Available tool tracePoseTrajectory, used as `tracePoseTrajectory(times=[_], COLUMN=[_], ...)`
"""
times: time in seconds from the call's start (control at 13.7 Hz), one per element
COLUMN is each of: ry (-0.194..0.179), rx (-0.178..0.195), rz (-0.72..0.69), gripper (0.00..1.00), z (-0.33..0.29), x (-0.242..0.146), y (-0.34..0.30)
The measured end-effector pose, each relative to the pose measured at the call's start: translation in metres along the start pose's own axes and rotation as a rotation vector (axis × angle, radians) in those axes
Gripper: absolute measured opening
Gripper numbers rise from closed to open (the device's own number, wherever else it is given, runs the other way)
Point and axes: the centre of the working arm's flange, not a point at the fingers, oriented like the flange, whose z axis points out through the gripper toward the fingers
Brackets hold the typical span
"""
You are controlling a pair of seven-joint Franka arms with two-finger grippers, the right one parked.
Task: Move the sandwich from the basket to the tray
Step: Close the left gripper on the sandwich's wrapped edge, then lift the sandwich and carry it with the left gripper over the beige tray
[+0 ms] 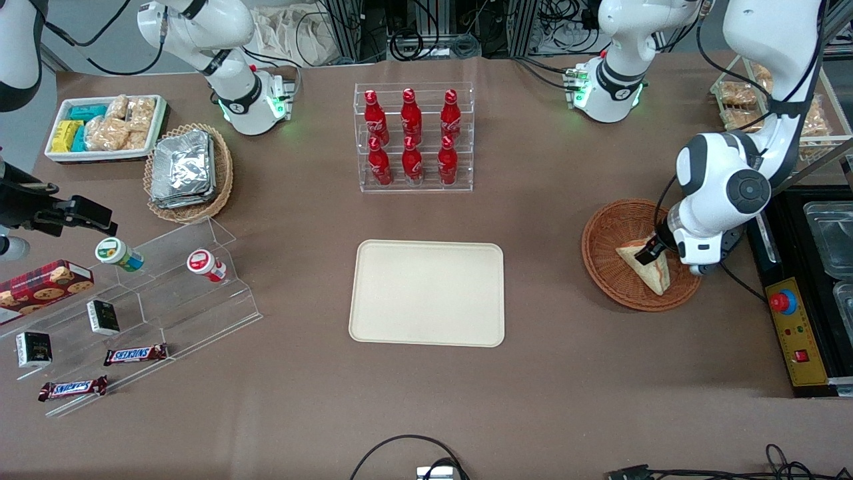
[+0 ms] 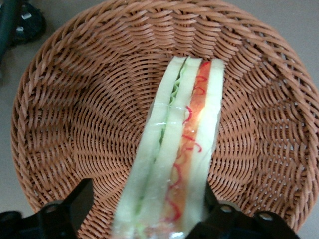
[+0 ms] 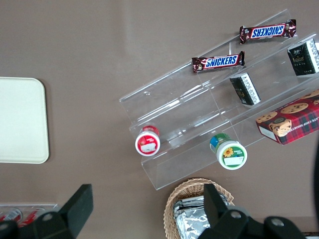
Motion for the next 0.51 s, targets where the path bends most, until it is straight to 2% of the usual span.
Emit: tracePoseTrajectory(times=[0.22,0.37,0.51], ry=[0.004,-0.003,-0.034], rx=[-0.004,0.011,0.060], rz=[0.005,0.008,0.019], gripper=[0.48,0.37,0.33], z=[-0.003,-0.020,-0.064], x=[0.000,0.005,0.010], y=[0.003,0.009,0.023])
